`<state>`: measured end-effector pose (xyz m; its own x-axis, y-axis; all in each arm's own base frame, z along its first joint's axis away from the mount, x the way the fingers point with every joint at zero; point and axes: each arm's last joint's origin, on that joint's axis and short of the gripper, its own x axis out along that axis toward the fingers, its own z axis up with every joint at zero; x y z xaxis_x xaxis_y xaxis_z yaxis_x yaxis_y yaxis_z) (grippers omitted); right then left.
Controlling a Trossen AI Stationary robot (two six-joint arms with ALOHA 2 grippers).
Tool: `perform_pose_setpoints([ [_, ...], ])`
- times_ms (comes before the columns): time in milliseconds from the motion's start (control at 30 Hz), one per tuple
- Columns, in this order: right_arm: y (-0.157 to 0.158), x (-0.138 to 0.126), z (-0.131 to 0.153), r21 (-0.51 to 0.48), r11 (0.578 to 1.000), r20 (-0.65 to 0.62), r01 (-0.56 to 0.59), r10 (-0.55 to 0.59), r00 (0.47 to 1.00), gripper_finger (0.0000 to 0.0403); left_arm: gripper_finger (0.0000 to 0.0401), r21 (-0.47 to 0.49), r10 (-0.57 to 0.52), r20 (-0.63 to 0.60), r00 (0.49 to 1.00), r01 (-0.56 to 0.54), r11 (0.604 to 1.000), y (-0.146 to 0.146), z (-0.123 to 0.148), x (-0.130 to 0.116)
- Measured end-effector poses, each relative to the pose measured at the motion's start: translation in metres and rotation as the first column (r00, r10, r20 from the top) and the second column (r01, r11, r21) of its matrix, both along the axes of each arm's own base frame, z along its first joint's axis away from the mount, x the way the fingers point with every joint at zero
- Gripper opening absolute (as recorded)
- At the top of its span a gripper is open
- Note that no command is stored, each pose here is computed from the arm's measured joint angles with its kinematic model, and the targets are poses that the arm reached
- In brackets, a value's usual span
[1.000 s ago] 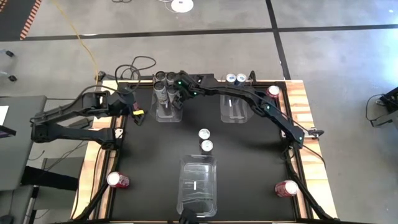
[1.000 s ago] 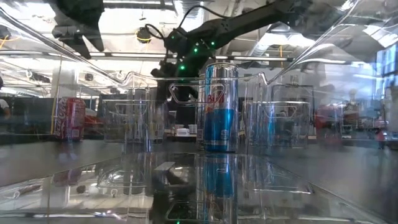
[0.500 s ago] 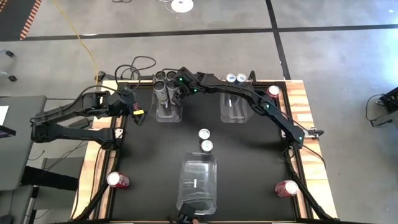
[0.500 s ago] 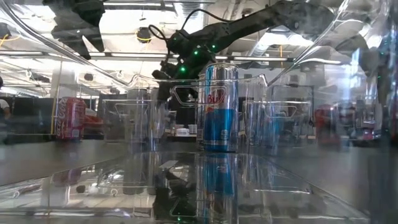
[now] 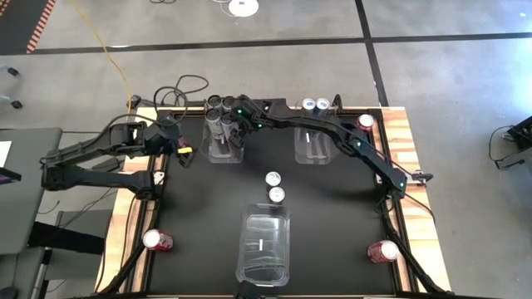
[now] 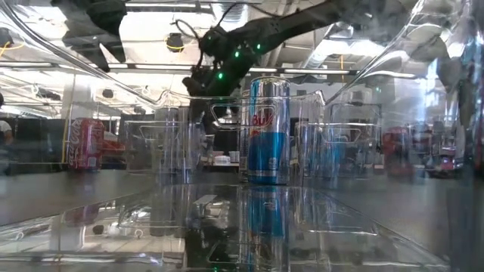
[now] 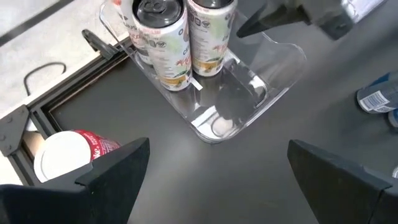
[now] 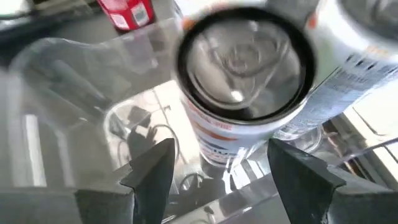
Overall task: Sort soda cans
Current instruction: Put the white soda can into the top left transparent bin, then put the top blue soda can into the top right transparent bin
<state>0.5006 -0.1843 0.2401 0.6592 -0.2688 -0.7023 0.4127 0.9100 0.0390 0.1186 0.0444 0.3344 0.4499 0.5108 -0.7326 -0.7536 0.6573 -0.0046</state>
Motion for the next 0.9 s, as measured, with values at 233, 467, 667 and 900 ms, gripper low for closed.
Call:
perform_pose_setpoints([
  [233,0.004,-0.021,0.042,-0.002,1.0,0.008,0.019,-0.019,1.0,0.0274,0.0377,0.072,-0.038,0.059,0.998,0.034,0.997,-0.002,0.008,-0.008],
  [467,0.05,-0.06,0.095,0.1,0.99,-0.095,-0.101,0.111,0.989,0.0274,0.0377,0.084,-0.082,0.125,0.989,0.072,0.994,-0.004,0.014,-0.006],
  [667,0.112,-0.087,0.126,0.165,0.96,-0.172,-0.226,0.253,0.952,0.0274,0.0377,0.136,-0.213,0.192,0.958,0.189,0.973,-0.004,0.015,0.014],
  [900,0.161,-0.09,0.131,0.234,0.947,-0.18,-0.219,0.263,0.948,0.0275,0.0377,0.108,-0.34,0.257,0.905,0.323,0.94,0.0,0.0,0.049],
])
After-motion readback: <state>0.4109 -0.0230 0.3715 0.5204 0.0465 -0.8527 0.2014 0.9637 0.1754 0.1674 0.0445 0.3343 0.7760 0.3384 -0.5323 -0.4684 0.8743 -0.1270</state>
